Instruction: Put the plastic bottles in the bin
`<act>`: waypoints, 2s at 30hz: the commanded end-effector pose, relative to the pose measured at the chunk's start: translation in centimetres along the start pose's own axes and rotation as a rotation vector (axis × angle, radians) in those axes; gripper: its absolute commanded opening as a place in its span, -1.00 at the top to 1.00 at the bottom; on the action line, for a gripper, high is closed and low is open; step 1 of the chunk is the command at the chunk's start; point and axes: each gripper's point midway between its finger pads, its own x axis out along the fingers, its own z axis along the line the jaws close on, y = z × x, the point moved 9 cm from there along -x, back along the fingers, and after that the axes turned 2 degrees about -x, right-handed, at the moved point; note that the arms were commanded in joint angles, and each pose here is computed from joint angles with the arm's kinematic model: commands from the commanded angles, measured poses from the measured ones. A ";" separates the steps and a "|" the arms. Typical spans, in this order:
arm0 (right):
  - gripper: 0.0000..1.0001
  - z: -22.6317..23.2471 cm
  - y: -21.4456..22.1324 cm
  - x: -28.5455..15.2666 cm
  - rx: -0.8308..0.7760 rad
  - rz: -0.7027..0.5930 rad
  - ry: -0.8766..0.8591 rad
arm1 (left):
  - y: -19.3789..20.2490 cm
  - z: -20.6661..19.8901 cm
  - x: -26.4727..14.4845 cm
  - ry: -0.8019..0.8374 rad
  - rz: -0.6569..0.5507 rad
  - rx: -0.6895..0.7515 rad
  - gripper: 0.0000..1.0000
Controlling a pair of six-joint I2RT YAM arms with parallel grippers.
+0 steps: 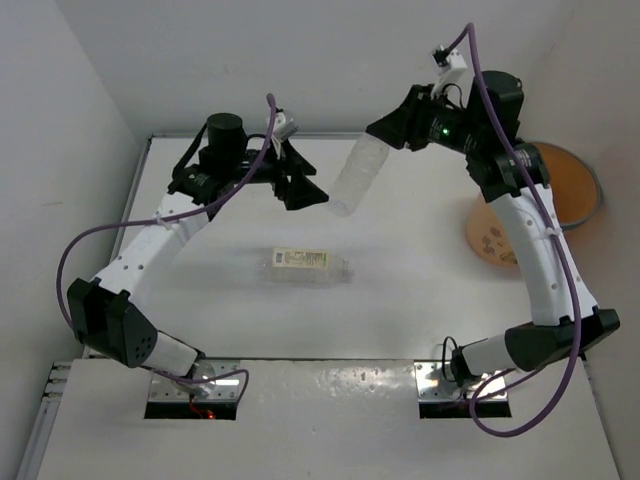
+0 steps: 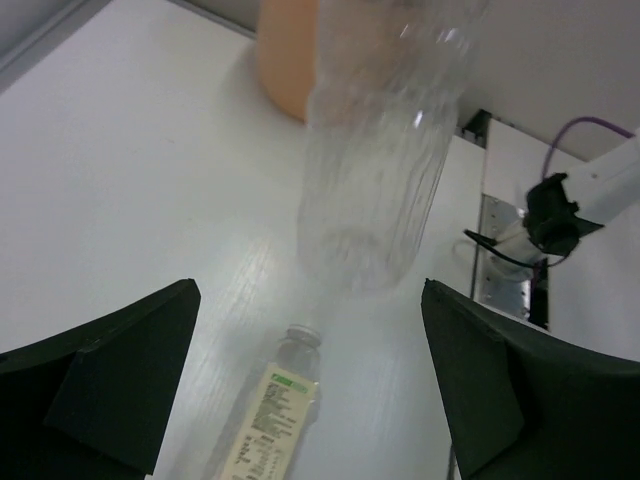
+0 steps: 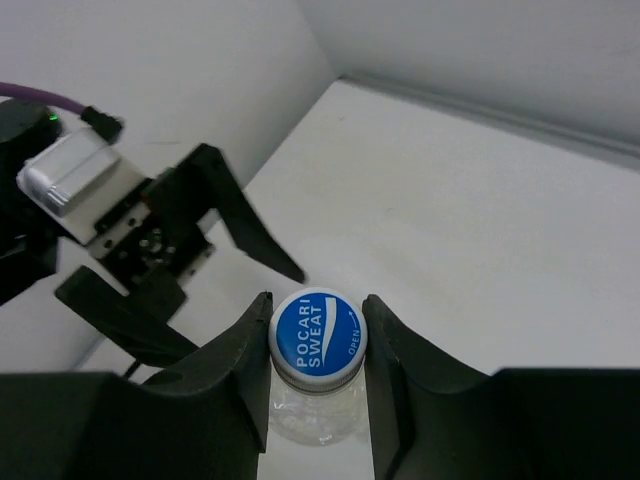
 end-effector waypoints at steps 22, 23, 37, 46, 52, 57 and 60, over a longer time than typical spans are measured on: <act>1.00 -19.0 -0.5 -20.4 -0.424 0.097 1.126 | 1.2 3.8 -6.0 -0.242 0.027 0.033 -1.00; 1.00 -19.7 0.6 -19.9 -0.415 0.121 1.124 | 1.2 3.8 -6.0 -0.241 0.028 0.042 -1.00; 0.71 -23.7 9.6 -16.6 -0.432 0.452 1.077 | 2.8 4.4 -6.8 -0.284 0.088 0.017 -1.00; -0.45 -21.7 6.6 -15.9 -0.339 0.416 1.029 | 4.2 4.9 -6.7 -0.316 0.208 0.033 -1.00; -0.59 -12.9 -2.0 -14.6 -0.372 0.119 0.868 | 7.3 2.1 -4.2 -0.173 0.416 0.187 -1.00; -0.61 -8.2 -4.3 -13.9 -0.359 0.040 0.707 | 11.8 -0.2 -1.7 -0.077 0.592 0.275 -1.00; -0.61 -6.5 -3.8 -13.5 -0.328 0.044 0.640 | 14.8 0.1 -0.5 -0.112 0.726 0.325 -1.00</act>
